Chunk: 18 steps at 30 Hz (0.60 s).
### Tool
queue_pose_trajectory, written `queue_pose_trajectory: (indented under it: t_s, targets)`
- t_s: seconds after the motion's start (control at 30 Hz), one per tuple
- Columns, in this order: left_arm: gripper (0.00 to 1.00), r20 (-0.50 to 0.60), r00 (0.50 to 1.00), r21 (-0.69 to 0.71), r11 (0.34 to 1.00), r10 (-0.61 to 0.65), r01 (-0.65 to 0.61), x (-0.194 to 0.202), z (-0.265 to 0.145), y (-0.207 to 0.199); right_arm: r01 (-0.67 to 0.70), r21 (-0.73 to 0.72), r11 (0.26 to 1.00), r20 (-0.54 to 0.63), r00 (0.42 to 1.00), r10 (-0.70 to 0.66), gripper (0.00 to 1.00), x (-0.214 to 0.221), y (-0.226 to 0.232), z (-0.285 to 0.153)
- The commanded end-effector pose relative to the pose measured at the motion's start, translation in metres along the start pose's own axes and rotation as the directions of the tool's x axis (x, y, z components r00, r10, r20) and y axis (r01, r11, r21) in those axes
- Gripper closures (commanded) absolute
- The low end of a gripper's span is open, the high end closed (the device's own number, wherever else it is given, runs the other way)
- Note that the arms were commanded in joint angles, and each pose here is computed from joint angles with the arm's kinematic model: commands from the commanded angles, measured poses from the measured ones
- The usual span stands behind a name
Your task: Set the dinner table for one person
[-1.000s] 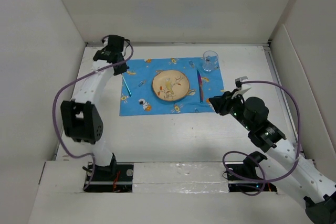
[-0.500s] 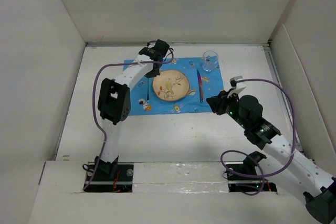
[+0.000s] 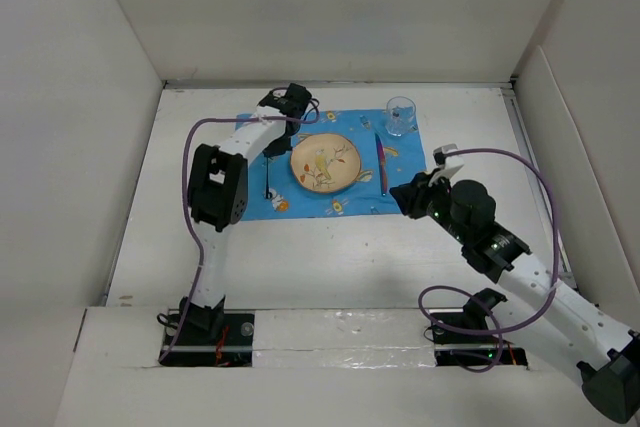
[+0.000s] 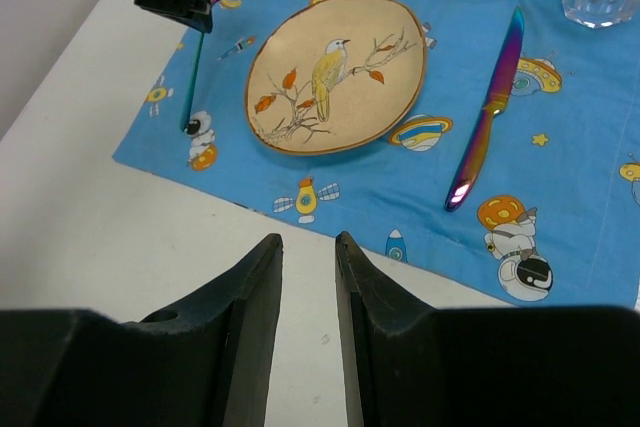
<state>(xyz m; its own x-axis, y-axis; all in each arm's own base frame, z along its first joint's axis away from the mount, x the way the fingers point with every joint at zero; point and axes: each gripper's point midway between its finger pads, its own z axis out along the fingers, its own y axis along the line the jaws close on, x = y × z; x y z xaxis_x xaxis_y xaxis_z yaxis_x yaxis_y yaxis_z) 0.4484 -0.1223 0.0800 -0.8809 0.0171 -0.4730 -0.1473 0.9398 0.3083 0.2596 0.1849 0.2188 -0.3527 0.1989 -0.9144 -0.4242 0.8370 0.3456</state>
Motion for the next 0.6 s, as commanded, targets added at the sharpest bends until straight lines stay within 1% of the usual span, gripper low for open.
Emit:
queue_pose_trajectory:
  t_s: [0.0,0.07,0.13,0.43,0.57]
  targets:
    - [1.00,-0.019,1.000,-0.036,0.999,0.021,-0.021,0.002,0.004,0.006,0.001,-0.028,1.000,0.064,0.998,0.001,0.67,-0.017,0.009,0.002]
    - [1.00,-0.027,0.999,-0.039,0.999,0.028,-0.029,0.005,0.007,0.005,0.009,-0.043,0.999,0.054,0.999,-0.007,0.66,-0.015,0.013,0.002]
    - [1.00,-0.033,0.999,-0.031,0.999,0.031,-0.032,0.006,0.010,0.002,0.004,-0.021,1.000,0.052,0.999,-0.003,0.66,-0.013,0.009,0.004]
    - [1.00,-0.013,1.000,-0.021,0.999,0.025,-0.025,-0.004,0.013,-0.004,0.009,-0.033,0.999,0.033,0.999,-0.008,0.66,-0.009,0.012,0.008]
    - [1.00,-0.021,1.000,-0.023,1.000,0.021,-0.021,-0.006,0.020,-0.004,0.009,-0.023,1.000,0.030,1.000,-0.008,0.67,-0.008,0.010,0.010]
